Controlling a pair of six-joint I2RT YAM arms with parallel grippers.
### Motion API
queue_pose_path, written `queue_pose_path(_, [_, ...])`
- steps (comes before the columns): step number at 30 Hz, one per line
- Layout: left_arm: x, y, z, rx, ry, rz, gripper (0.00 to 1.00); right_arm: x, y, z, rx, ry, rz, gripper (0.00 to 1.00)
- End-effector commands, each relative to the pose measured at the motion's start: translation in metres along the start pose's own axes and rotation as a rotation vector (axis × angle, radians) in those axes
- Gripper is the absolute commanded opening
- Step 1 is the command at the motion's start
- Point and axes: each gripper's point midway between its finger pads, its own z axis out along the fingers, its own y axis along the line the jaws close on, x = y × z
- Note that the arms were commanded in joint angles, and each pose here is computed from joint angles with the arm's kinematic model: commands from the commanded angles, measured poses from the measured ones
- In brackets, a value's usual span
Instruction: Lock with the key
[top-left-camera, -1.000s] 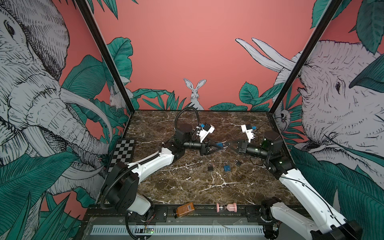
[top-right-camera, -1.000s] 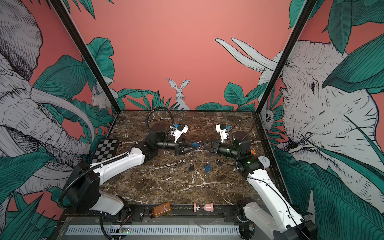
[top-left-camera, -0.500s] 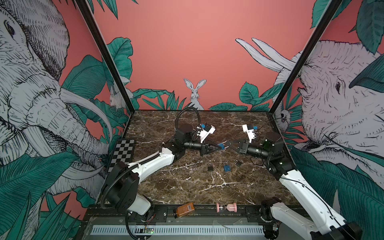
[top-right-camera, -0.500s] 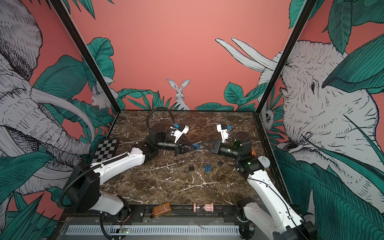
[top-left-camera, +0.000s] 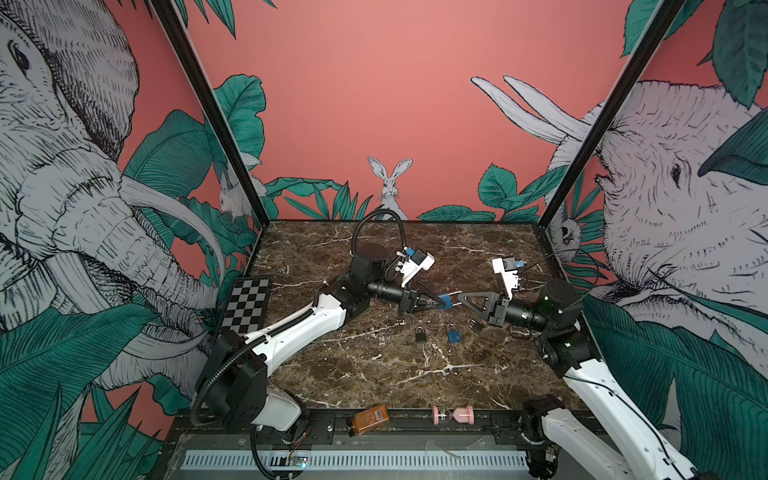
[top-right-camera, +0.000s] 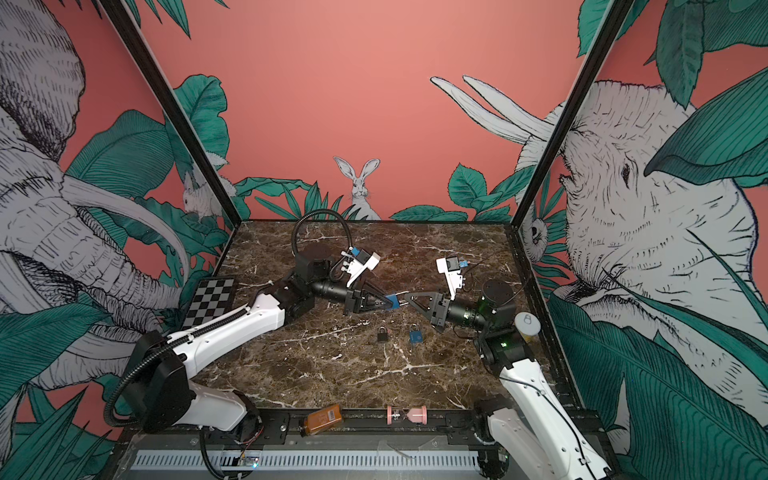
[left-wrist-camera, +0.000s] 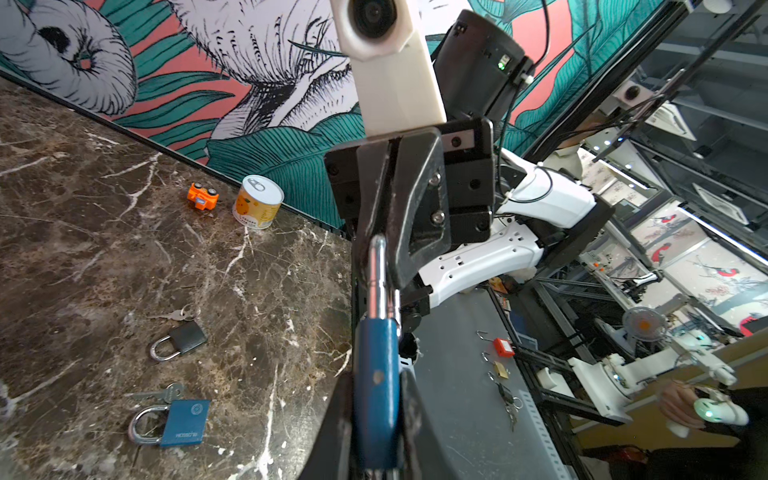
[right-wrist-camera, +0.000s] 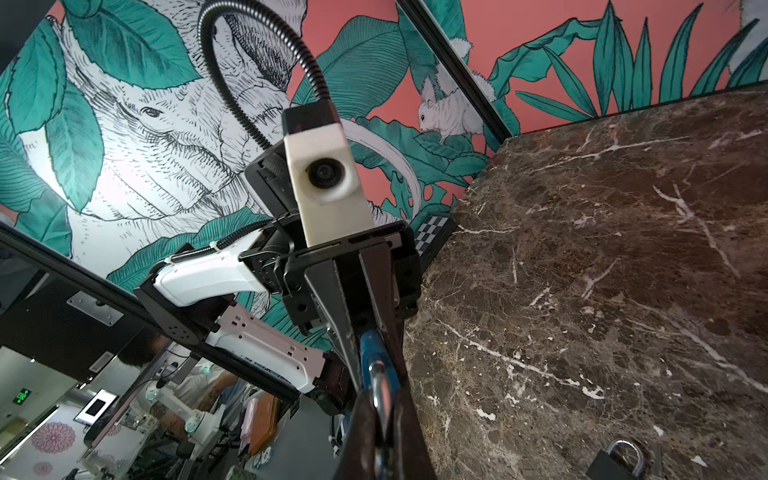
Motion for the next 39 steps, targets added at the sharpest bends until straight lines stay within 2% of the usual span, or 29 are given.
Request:
queue_pose_path(1, [-0.025,-0.054,-0.016,0.152,-0.010,0.131,0.00,-0.011,-0.008,-0.006,0.046,-0.064,-0.057,0.00])
queue_pose_path(9, [-0.023,-0.061,-0.017,0.180,0.003,0.143,0.00,-0.012,-0.002,-0.008,0.019,-0.077,-0.087,0.00])
queue_pose_path(23, [-0.021,-0.056,-0.015,0.192,0.009,0.127,0.00,-0.009,-0.009,-0.007,0.049,-0.066,-0.090,0.00])
queue_pose_path(31, [-0.017,-0.055,-0.014,0.203,0.018,0.121,0.00,-0.004,-0.001,-0.008,0.002,-0.055,-0.136,0.00])
queue_pose_path(39, [-0.016,-0.051,-0.012,0.205,0.023,0.109,0.00,0.000,0.001,-0.011,0.011,-0.053,-0.171,0.00])
